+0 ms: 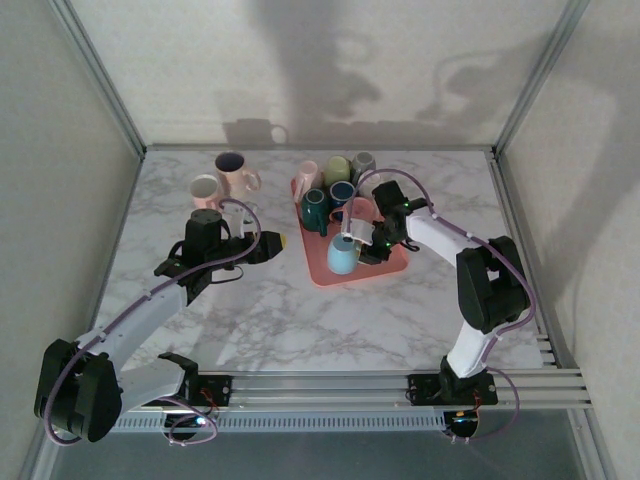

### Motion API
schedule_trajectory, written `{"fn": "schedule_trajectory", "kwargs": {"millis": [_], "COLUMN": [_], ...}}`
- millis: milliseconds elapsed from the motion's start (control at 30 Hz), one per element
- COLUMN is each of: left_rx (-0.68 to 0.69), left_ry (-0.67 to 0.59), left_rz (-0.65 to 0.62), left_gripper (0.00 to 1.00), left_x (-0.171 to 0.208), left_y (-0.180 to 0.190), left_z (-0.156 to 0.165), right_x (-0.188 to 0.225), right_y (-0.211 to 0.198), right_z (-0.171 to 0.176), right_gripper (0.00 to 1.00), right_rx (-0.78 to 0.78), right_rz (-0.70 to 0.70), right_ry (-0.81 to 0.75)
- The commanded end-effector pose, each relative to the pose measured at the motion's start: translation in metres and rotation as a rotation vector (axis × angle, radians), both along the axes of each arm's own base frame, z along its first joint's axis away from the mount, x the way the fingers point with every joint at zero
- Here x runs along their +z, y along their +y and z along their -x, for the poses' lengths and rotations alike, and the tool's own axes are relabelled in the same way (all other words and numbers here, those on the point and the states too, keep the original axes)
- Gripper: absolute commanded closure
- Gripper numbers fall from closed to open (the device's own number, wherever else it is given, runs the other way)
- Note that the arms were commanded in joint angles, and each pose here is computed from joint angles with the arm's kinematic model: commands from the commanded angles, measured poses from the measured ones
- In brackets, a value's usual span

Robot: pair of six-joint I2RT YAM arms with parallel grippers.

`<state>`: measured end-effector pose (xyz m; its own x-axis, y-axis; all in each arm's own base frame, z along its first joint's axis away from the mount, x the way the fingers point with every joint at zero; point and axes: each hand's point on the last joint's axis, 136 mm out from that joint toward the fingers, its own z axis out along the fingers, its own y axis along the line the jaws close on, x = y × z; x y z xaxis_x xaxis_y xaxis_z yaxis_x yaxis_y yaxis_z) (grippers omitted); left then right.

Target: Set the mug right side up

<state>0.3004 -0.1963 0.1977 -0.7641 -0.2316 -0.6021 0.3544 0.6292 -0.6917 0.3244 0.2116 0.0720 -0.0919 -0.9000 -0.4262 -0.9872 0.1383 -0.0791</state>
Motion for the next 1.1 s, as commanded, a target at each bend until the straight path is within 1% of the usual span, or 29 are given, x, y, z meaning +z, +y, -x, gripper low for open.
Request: {"fn": "schedule_trajectory", "kwargs": {"millis": [0, 67, 100, 300, 333, 400, 467, 600, 767, 867, 933, 1067], "left_rx": [-0.017, -0.017, -0.016, -0.011, -0.008, 0.002, 0.010, 0.007, 0.000, -0.032, -0.042, -0.066], "left_ry": [-0.032, -0.031, -0.029, -0.029, -0.030, -0.019, -0.011, -0.015, -0.029, -0.021, -0.027, -0.057], "left_rz": [0.023, 0.022, 0.022, 0.028, 0.034, 0.043, 0.064, 0.113, 0.164, 0.242, 0.296, 0.388], "left_gripper": [0.48, 0.48, 0.48, 0.48, 0.48, 0.48, 0.48, 0.48, 0.45, 0.44, 0.43, 0.41], "left_x": [0.007, 0.006, 0.006, 0.008, 0.010, 0.011, 0.016, 0.031, 0.046, 0.061, 0.071, 0.093], "left_y": [-0.004, -0.004, -0.004, -0.003, -0.003, -0.003, -0.003, -0.004, -0.005, -0.012, -0.015, -0.020], "left_z": [0.003, 0.004, 0.004, 0.004, 0.005, 0.005, 0.006, 0.011, 0.017, 0.021, 0.023, 0.028], "right_x": [0.005, 0.004, 0.004, 0.006, 0.009, 0.016, 0.029, 0.060, 0.103, 0.137, 0.164, 0.212], "right_y": [0.007, 0.008, 0.009, 0.007, 0.007, 0.009, 0.012, 0.021, 0.025, 0.026, 0.029, 0.029], "right_z": [0.001, 0.001, 0.001, 0.002, 0.002, 0.005, 0.006, 0.013, 0.025, 0.032, 0.037, 0.036], "right_gripper": [0.71, 0.72, 0.74, 0.98, 1.00, 1.00, 1.00, 1.00, 1.00, 1.00, 1.00, 1.00], "right_rx": [0.028, 0.031, 0.033, 0.030, 0.024, 0.010, -0.037, -0.139, -0.212, -0.261, -0.281, -0.409], "right_rz": [0.009, 0.010, 0.010, 0.022, 0.017, -0.005, -0.052, -0.176, -0.321, -0.427, -0.523, -0.675], "right_ry": [-0.002, -0.002, -0.002, 0.000, -0.001, 0.002, -0.001, 0.012, -0.014, -0.033, -0.048, -0.019]}}
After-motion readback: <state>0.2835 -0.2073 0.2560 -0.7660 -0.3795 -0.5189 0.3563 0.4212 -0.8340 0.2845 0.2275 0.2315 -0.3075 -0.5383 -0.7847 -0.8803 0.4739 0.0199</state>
